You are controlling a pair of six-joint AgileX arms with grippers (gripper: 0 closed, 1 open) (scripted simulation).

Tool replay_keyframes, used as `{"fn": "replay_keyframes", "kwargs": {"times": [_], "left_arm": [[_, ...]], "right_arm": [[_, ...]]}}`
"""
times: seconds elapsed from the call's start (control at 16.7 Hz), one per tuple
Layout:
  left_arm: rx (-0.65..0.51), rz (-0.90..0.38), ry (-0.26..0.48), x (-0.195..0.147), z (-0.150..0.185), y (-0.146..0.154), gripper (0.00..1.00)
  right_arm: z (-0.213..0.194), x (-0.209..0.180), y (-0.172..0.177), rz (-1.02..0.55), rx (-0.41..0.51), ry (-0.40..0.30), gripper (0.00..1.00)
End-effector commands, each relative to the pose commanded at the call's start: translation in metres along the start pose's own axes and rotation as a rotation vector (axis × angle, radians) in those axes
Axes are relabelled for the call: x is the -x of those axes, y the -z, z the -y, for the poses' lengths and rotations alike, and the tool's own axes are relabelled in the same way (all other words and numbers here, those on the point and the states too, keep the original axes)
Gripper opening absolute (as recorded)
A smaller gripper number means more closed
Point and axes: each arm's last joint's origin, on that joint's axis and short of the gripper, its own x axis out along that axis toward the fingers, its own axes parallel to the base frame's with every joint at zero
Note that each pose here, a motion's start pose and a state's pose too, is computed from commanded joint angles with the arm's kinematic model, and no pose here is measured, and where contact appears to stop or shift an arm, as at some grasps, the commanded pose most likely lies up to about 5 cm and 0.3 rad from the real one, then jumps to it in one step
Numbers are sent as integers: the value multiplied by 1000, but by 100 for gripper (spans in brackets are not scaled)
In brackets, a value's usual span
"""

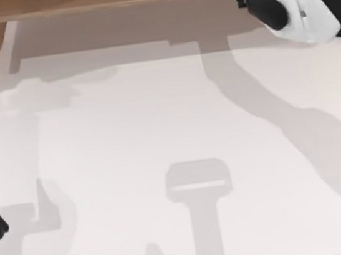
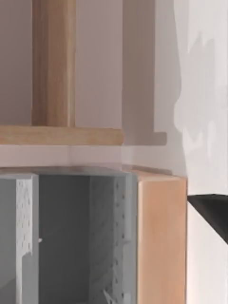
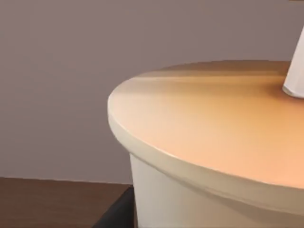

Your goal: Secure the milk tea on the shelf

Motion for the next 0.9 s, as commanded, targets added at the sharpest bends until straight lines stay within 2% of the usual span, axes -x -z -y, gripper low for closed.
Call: {"fn": "replay_keyframes", "kwargs": {"times": [0.3, 0.48, 0.66, 0.9], "left_arm": [[0, 0, 0, 0, 0, 0, 100], [0, 0, 0, 0, 0, 0, 100], [0, 0, 0, 0, 0, 0, 100], [0, 0, 0, 0, 0, 0, 100]], "right_arm": [[13, 2, 15, 39, 134, -53, 0], [18, -1, 24, 52, 181, -72, 0], [16, -11, 29, 52, 178, -79, 0], [5, -25, 30, 42, 104, -78, 0]]}}
